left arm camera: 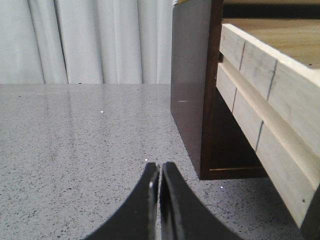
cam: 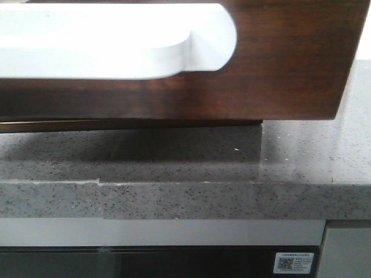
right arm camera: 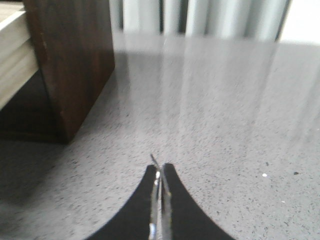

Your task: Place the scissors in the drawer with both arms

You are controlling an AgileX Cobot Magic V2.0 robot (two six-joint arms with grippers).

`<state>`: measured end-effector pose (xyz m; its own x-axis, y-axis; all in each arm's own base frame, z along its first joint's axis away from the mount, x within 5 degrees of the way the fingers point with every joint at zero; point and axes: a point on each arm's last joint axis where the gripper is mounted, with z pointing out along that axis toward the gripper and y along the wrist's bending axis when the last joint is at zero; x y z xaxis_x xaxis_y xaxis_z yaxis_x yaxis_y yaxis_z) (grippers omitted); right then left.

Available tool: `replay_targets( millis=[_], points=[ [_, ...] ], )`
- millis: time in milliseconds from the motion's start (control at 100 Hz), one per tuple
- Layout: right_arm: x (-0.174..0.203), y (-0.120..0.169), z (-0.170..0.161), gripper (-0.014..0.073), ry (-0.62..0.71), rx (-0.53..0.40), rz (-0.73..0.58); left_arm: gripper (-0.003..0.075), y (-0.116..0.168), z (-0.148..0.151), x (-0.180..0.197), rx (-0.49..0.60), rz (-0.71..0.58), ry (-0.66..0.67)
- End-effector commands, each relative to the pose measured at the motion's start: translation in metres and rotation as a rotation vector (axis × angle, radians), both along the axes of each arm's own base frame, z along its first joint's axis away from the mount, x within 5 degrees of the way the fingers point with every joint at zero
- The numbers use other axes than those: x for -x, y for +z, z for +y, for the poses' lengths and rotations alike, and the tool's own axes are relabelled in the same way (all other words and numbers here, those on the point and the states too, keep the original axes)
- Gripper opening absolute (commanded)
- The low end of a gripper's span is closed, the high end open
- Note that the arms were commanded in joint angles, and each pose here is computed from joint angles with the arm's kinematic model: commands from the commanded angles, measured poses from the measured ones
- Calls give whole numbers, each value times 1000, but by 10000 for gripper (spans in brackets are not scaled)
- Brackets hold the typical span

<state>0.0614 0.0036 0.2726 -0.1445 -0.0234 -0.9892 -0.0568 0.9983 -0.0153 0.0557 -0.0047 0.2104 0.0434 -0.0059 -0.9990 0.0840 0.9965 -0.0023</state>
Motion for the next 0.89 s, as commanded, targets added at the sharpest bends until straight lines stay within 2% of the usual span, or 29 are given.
replay_targets(
  millis=[0,110,260,880],
  points=[
    [3,-10,-2,-69,-28,15,-193,-20,-5,0,1,17,-62,-3],
    [5,-43,-3,-69,-41,12,-257,-20,-5,0,1,17,-62,-3],
    [7,-63,-3,-69,-43,11,-276,-20,-5,0,1,17,-62,-3],
    [7,-64,-3,-69,-48,11,-269,-20,-5,0,1,17,-62,-3]
  ],
)
